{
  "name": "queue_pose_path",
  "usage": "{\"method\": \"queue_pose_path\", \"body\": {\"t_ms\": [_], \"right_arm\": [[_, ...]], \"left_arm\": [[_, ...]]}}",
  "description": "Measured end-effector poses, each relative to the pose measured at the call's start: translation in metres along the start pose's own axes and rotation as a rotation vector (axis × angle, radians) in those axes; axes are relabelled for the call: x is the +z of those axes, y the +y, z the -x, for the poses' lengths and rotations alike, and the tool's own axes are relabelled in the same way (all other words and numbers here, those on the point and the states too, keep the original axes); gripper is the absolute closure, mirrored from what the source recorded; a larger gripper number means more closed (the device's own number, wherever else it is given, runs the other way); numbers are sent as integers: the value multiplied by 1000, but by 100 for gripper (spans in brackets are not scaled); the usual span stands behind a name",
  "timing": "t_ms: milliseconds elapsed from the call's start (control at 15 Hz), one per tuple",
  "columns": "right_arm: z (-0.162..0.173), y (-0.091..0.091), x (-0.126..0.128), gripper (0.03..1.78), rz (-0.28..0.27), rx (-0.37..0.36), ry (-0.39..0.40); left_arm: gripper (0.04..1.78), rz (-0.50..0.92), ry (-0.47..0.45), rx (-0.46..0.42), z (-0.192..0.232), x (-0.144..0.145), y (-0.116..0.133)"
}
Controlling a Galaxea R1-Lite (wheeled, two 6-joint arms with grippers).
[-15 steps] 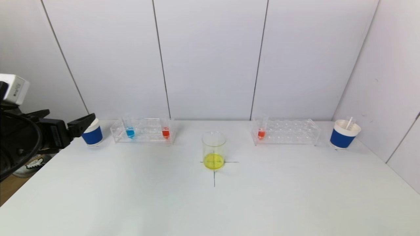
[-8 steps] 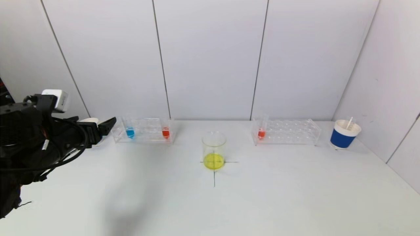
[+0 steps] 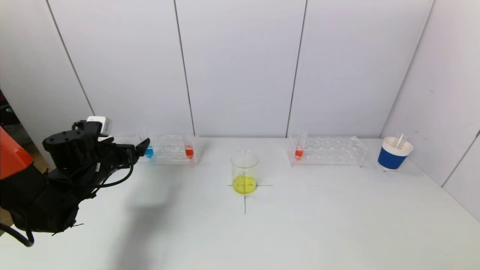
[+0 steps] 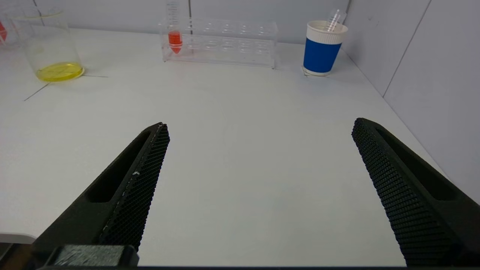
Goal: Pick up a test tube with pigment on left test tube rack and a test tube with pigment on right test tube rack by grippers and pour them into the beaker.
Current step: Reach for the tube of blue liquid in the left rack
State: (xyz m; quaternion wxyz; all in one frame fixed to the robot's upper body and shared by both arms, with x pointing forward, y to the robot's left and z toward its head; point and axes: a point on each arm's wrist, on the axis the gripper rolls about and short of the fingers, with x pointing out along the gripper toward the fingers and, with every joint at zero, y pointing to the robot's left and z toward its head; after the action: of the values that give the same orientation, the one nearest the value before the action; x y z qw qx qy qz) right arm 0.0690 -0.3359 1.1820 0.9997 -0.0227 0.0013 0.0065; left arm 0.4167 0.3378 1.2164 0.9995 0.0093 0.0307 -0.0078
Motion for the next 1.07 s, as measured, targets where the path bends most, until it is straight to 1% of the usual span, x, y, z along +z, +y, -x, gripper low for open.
{"method": "queue_pose_path", "body": {"t_ms": [400, 600, 1067], "right_arm": [[0, 0, 0, 4, 0, 0, 0], [0, 0, 0, 4, 0, -1, 0], [0, 0, 0, 4, 0, 0, 0]], "left_arm": [[6, 4, 20, 21, -36, -22, 9], [6, 5, 23, 17, -51, -32, 12], [6, 4, -1, 11, -75, -37, 15]]}}
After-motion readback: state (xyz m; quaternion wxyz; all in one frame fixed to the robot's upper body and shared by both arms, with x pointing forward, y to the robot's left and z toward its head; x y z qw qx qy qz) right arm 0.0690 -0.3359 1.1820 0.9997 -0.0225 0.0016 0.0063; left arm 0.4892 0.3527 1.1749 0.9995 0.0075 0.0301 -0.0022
